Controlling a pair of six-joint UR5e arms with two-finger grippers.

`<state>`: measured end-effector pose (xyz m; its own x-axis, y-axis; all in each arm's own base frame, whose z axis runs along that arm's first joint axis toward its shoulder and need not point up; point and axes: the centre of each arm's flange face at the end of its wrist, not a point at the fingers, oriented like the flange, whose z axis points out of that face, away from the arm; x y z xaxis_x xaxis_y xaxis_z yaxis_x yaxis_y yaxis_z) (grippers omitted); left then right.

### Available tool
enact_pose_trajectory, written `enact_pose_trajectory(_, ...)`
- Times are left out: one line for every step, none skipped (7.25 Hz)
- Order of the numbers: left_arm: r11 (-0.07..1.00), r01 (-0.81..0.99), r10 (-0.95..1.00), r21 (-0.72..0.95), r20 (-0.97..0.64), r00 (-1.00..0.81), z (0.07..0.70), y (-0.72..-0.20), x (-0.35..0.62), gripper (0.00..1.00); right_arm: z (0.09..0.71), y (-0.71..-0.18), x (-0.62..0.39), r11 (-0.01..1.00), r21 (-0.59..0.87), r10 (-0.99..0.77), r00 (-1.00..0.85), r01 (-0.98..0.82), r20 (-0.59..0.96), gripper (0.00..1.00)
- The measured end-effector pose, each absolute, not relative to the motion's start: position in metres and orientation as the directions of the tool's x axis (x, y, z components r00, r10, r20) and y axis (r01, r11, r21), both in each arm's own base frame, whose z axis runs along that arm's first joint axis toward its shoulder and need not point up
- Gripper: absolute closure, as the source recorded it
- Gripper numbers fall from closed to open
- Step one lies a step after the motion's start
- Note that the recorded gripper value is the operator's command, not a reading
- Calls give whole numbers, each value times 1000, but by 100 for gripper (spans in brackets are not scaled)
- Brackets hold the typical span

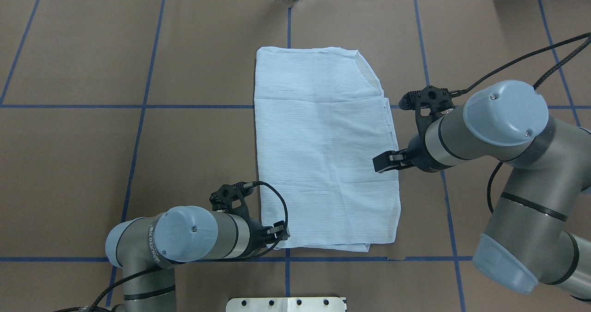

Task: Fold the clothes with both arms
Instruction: 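Hold both grippers at the shirt edges nearest the robot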

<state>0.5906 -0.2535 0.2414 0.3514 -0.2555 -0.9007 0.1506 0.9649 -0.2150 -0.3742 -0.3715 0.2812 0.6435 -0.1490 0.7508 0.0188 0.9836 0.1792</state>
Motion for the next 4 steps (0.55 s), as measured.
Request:
enact_pose_trajectory(964,153,-257,-216,-900,351,242,-254,590,44,282,-372,-374,984,179,-149,644,19,750,0)
enact_pose_trajectory(964,153,-258,-217,-900,351,242,-254,591,44,282,-372,-374,984,178,-148,644,19,750,0)
enact_pose_trajectory(964,153,-259,-217,-899,353,242,-255,591,44,282,-372,-374,984,178,-148,645,19,750,0)
enact_pose_trajectory(964,153,-259,-218,-899,354,243,-255,591,44,282,-372,-375,984,178,-148,645,19,750,0)
